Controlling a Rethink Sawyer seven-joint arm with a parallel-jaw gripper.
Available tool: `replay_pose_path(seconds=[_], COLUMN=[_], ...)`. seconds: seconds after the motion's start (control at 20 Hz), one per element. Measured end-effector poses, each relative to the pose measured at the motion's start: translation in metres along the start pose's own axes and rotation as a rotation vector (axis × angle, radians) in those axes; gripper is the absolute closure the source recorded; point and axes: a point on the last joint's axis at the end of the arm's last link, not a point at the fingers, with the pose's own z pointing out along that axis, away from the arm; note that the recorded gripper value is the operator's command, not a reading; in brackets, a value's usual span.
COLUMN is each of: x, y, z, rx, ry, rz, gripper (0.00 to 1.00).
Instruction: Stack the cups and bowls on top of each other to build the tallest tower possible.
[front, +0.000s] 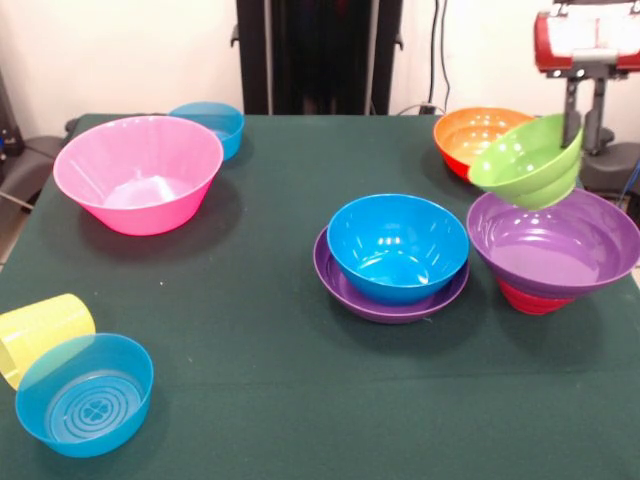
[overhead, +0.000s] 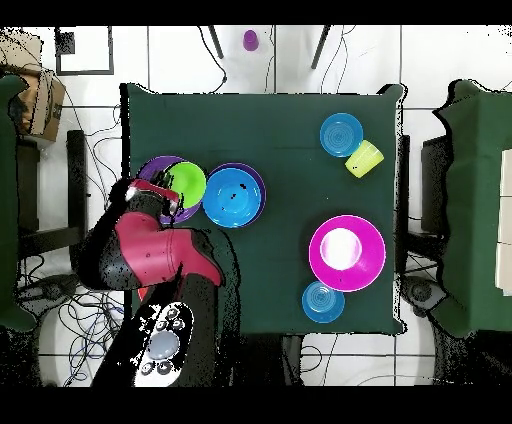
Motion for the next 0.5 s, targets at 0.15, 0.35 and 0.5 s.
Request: replay_pose_path(seconds=[0.15,0.35,0.5], x=[0.004,0.009,0.012], y=[-0.009,-0.017,-0.020], z=[0.009,0.019,0.024], rx=[0.021,0.042,0.051], ry=[-0.005,-0.010,-0.012], rz=[0.000,0.006,0.014], gripper=[1.00,1.00,1.00])
